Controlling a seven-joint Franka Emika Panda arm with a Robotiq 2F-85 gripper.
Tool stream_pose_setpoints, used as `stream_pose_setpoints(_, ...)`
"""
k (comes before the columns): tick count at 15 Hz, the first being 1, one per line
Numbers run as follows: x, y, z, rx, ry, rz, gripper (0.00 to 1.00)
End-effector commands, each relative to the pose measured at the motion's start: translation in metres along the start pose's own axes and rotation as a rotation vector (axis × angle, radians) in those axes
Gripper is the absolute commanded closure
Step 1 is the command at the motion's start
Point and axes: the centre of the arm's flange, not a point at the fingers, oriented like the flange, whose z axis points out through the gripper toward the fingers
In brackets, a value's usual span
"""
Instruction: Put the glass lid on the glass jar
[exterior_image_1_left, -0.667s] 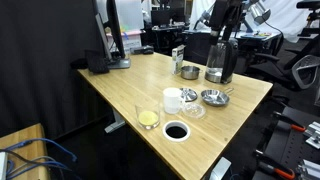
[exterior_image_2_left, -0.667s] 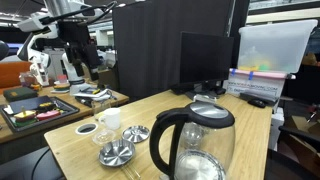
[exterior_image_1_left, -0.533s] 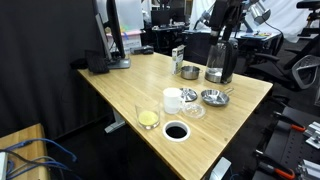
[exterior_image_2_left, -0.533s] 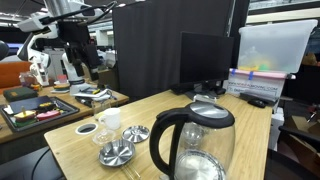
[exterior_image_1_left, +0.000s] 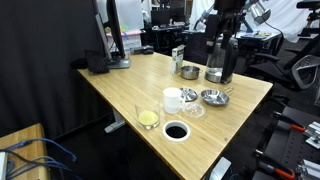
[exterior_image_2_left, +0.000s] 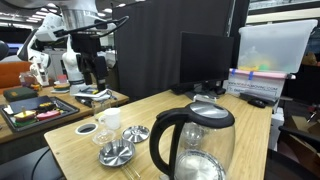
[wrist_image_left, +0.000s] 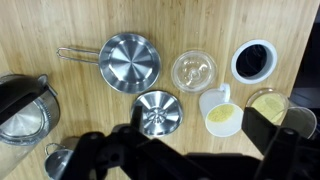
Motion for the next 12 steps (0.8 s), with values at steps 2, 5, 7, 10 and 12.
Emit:
stream_pose_setpoints(2,0.01,-0.007,0.037,-0.026,-0.099,0.001,0.0)
stream_pose_setpoints(5,0.003,-0.005,0.047,-0.023,-0.11,-0.003,0.0)
stream_pose_setpoints(7,0.004,-0.006,0.051,-0.028,-0.119,-0.001,0.0)
stream_pose_setpoints(10,0.004,-0.006,0.049,-0.027,-0.115,-0.001,0.0)
stream_pose_setpoints(12,0.007,-0.011,0.055,-0.028,-0.115,-0.021,0.0)
